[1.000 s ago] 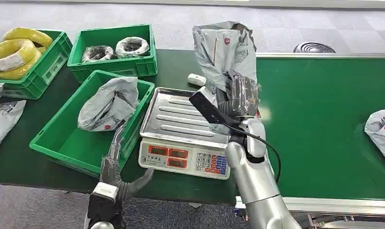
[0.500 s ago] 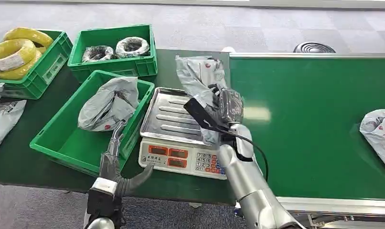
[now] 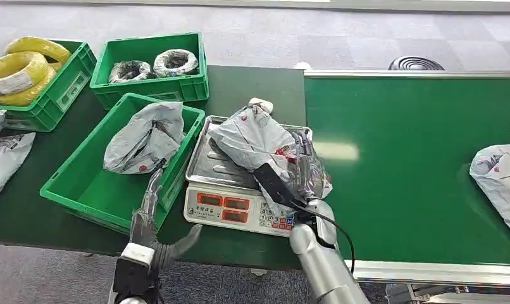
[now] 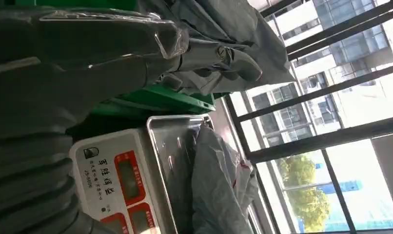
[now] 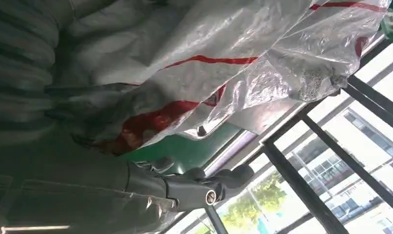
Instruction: Moved the parcel from conveyor to table for the left to box.
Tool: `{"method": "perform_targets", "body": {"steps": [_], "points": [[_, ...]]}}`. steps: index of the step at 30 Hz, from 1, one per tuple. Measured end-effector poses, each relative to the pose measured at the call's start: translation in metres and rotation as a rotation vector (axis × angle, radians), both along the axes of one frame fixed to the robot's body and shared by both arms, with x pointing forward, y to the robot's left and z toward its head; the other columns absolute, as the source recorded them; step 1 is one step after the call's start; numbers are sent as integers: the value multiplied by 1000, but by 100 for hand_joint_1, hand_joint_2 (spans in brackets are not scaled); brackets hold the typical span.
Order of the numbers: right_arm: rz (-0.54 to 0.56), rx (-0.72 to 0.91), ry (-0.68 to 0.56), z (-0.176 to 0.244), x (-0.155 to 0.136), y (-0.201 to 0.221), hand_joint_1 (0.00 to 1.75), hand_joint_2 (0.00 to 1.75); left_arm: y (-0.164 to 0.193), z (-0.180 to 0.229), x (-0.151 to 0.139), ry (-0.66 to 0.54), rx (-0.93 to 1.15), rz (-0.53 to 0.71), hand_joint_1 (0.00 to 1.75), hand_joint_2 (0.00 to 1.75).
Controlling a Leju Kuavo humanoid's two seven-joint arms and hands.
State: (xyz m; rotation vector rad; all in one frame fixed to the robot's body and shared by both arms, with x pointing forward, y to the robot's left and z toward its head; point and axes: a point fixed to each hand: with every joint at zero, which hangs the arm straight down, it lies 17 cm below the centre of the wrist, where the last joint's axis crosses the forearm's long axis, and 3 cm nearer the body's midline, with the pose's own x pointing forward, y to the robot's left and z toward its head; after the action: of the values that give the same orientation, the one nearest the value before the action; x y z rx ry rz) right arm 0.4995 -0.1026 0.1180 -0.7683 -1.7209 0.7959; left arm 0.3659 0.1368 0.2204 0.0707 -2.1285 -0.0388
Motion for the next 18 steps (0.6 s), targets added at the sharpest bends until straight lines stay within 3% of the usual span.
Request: {"method": "perform_targets", "body": {"steps": [7,12,15,18], "points": [[-38,25,-53,7,-18,-15,0,175,2,7,-4,-44,17,12,0,175],[-62,50,-119,24,-29,-27,0,175,6,38,-3,-158,47,37,0,175],[-74,75,-221,48,-39,-33,0,175,6,63,8,-219,59,44,0,175],[-45,171,-423,101,-60,-38,0,175,5,77,14,-249,59,43,0,175]]}}
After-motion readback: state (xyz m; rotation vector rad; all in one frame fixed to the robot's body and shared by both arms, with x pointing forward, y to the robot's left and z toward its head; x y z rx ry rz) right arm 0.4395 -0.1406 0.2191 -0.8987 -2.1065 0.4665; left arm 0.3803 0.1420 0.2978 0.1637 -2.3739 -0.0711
